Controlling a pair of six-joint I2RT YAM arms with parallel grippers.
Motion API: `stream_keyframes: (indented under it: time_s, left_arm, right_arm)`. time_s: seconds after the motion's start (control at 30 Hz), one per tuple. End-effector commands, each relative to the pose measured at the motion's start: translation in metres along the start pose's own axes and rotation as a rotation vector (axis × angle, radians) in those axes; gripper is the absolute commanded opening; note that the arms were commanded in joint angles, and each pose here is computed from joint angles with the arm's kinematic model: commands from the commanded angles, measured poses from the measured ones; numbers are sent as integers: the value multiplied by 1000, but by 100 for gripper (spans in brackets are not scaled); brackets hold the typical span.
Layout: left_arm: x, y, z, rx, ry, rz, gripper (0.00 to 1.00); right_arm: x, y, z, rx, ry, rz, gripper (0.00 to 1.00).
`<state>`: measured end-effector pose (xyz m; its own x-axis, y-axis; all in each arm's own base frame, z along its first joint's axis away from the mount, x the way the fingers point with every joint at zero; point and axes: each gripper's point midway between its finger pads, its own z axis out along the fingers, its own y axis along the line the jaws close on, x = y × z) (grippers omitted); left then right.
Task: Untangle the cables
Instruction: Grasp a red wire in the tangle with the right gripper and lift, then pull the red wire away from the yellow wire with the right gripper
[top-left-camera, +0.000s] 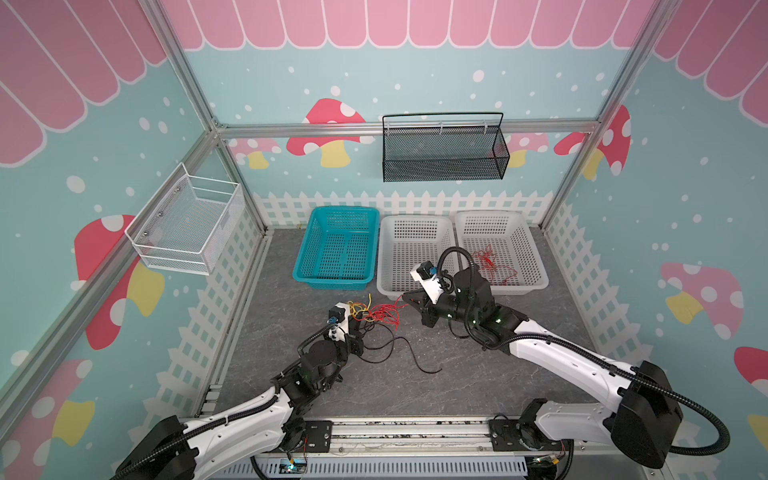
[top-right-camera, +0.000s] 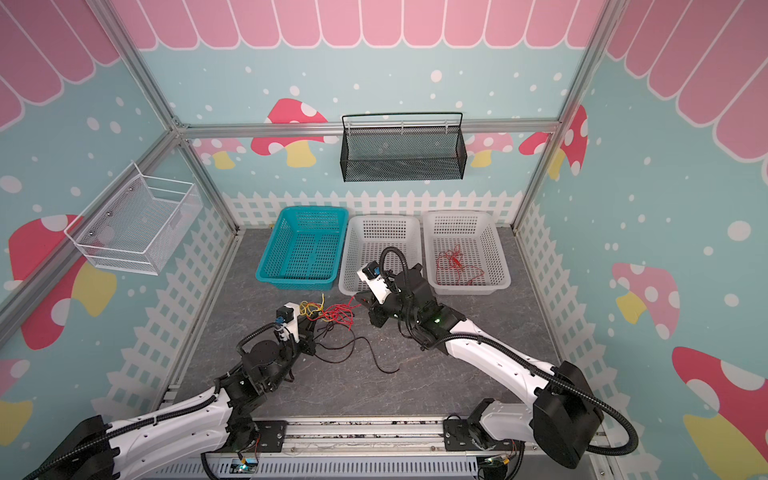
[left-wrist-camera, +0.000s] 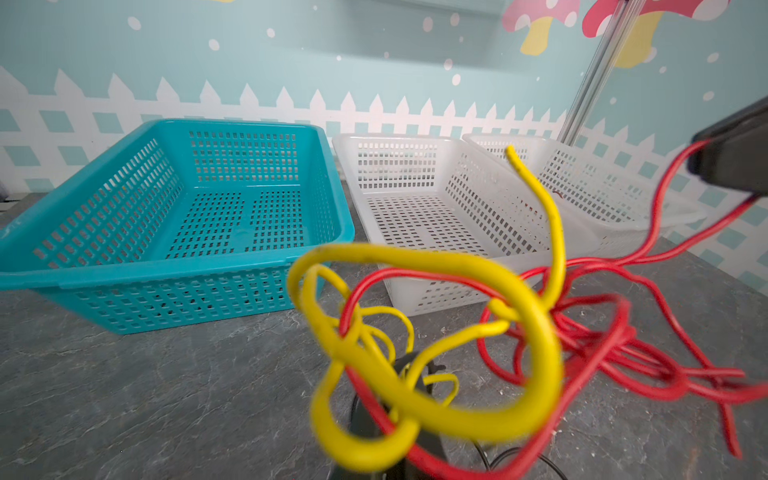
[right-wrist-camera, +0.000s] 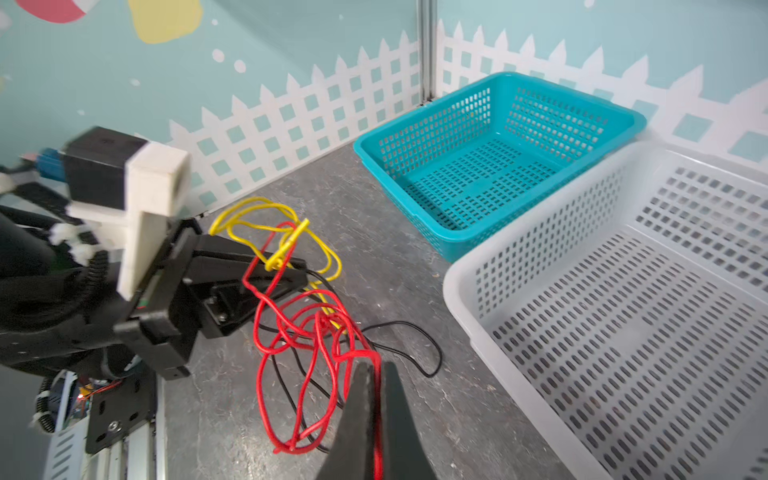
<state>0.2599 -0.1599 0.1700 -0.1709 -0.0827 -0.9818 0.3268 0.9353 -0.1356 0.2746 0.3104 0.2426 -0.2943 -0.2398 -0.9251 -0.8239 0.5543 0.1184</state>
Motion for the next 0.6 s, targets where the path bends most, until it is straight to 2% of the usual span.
stream_keyframes:
  time_s: [0.0, 0.3, 0.57]
  left_arm:
    - [20, 20, -7, -84, 67, 1, 0]
    - [29, 20, -10, -73, 105, 2, 0]
    - [37, 17, -2, -76, 155, 21, 0]
  right_arm:
    - [20, -40, -11, 223, 86, -26, 0]
    - [29, -84, -42, 490, 118, -14, 0]
    - [22, -104, -76, 589, 93, 24, 0]
